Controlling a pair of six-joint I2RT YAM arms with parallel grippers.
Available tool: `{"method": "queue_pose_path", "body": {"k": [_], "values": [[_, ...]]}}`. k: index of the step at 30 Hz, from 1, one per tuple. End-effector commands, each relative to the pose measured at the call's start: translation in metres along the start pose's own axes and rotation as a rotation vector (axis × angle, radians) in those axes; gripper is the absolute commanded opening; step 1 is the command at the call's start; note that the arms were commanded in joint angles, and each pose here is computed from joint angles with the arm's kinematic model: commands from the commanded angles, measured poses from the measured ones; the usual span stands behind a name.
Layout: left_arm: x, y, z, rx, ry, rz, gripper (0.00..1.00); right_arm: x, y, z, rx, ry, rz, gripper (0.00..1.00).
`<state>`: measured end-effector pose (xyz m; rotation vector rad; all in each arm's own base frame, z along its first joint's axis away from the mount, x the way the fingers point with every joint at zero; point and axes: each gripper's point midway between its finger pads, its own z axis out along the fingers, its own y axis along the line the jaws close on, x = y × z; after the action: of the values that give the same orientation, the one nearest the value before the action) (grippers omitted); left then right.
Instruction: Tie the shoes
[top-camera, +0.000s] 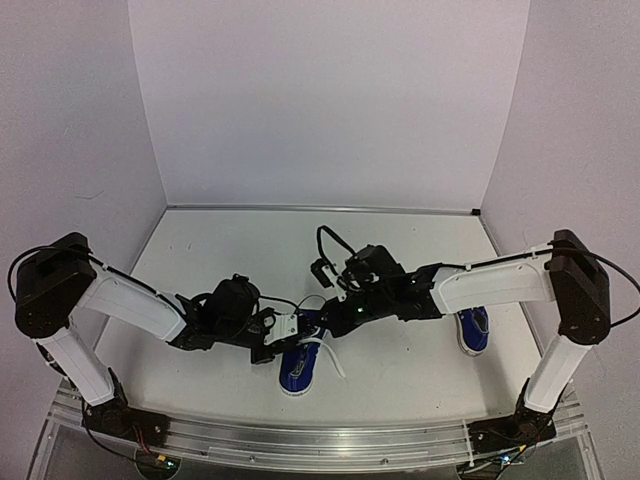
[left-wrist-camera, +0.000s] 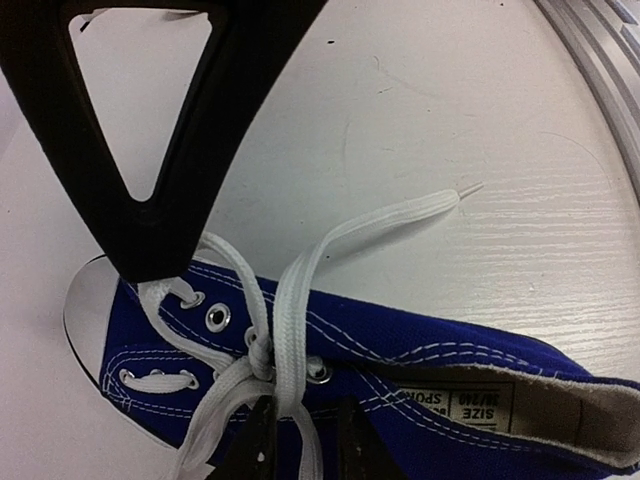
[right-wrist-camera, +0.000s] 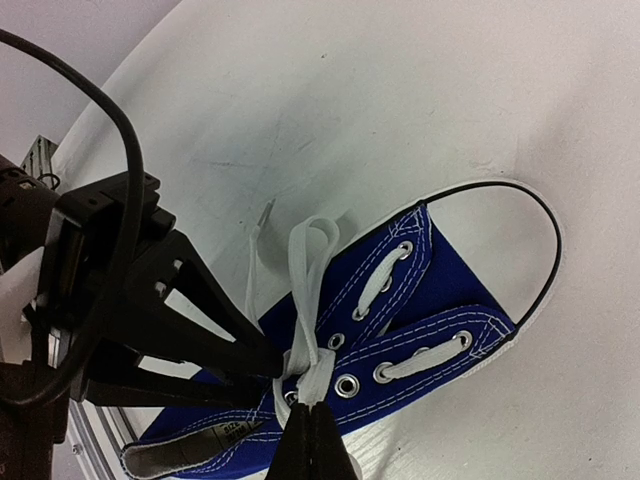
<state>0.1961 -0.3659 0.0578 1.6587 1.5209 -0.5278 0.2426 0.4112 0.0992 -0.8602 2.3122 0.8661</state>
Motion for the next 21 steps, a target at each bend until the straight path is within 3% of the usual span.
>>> {"method": "queue_pose_path", "body": {"k": [1, 12, 21], "values": [[-0.018, 0.015, -0.002, -0.059, -0.031, 0.031, 0.25, -0.011, 0.003, -0.003, -0.02, -0.038, 0.004, 0.0], [-0.015, 0.02, -0.004, -0.092, -0.019, 0.035, 0.26, -0.009, 0.005, -0.001, -0.033, -0.031, 0.005, 0.0], [-0.026, 0.026, -0.007, -0.116, -0.046, 0.032, 0.05, -0.009, 0.006, -0.001, -0.038, -0.028, 0.007, 0.0]]}}
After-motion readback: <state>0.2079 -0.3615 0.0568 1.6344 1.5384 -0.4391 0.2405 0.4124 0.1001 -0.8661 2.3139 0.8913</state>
